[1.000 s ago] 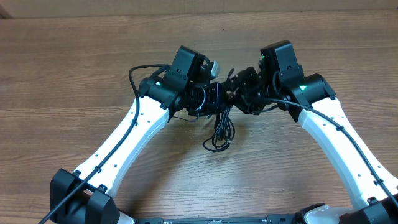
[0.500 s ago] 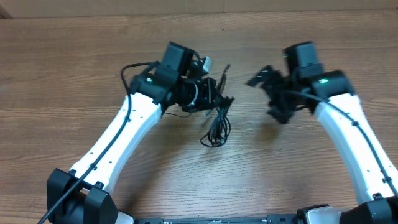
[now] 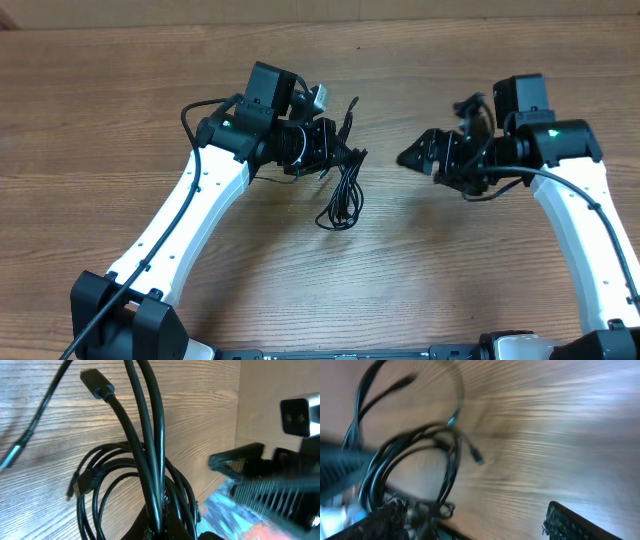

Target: Untangle cables

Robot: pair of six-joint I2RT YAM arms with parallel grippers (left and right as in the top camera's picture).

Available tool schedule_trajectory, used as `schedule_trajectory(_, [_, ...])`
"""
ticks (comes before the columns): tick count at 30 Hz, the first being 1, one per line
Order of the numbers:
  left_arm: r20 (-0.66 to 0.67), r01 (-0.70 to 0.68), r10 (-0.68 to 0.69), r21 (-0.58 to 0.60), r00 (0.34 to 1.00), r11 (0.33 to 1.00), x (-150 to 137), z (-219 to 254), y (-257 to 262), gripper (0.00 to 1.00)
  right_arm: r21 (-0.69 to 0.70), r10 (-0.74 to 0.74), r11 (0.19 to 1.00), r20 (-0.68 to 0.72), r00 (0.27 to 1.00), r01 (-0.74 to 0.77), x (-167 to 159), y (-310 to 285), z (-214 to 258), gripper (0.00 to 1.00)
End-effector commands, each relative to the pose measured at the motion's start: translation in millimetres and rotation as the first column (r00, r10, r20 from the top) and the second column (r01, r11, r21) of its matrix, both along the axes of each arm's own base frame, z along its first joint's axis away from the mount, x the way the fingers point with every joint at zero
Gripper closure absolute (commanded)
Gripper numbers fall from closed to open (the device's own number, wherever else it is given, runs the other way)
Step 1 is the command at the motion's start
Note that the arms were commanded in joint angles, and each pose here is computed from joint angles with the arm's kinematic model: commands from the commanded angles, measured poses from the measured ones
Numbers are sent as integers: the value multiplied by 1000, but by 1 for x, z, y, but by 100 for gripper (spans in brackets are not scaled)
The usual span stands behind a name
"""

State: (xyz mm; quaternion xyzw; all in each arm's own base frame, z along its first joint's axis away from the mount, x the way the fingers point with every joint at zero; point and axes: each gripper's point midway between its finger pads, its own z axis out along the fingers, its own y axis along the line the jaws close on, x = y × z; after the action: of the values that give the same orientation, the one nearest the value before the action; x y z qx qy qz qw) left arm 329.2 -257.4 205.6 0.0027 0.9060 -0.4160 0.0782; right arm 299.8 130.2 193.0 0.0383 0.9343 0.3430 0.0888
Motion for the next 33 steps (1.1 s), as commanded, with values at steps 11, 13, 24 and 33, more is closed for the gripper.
schedule_trajectory(11, [-23, 10, -11, -66, 1000, 998, 3, 8, 2, 96, 369, 312, 787, 454, 835, -495, -33, 59, 12, 47])
schedule_trajectory(13, [-22, 9, -11, -66, 1000, 998, 3, 8, 2, 96, 362, 325, 779, 465, 824, -512, -34, 64, 13, 51])
schedule_trajectory(24, [-43, -7, 4, -69, 999, 998, 3, 8, 2, 96, 224, 432, 771, 504, 748, -596, -38, 108, 1, 64])
schedule_trajectory(33, [-46, -4, 0, -75, 999, 997, 2, 8, 1, 96, 130, 367, 882, 413, 834, -453, -14, 108, -20, 71])
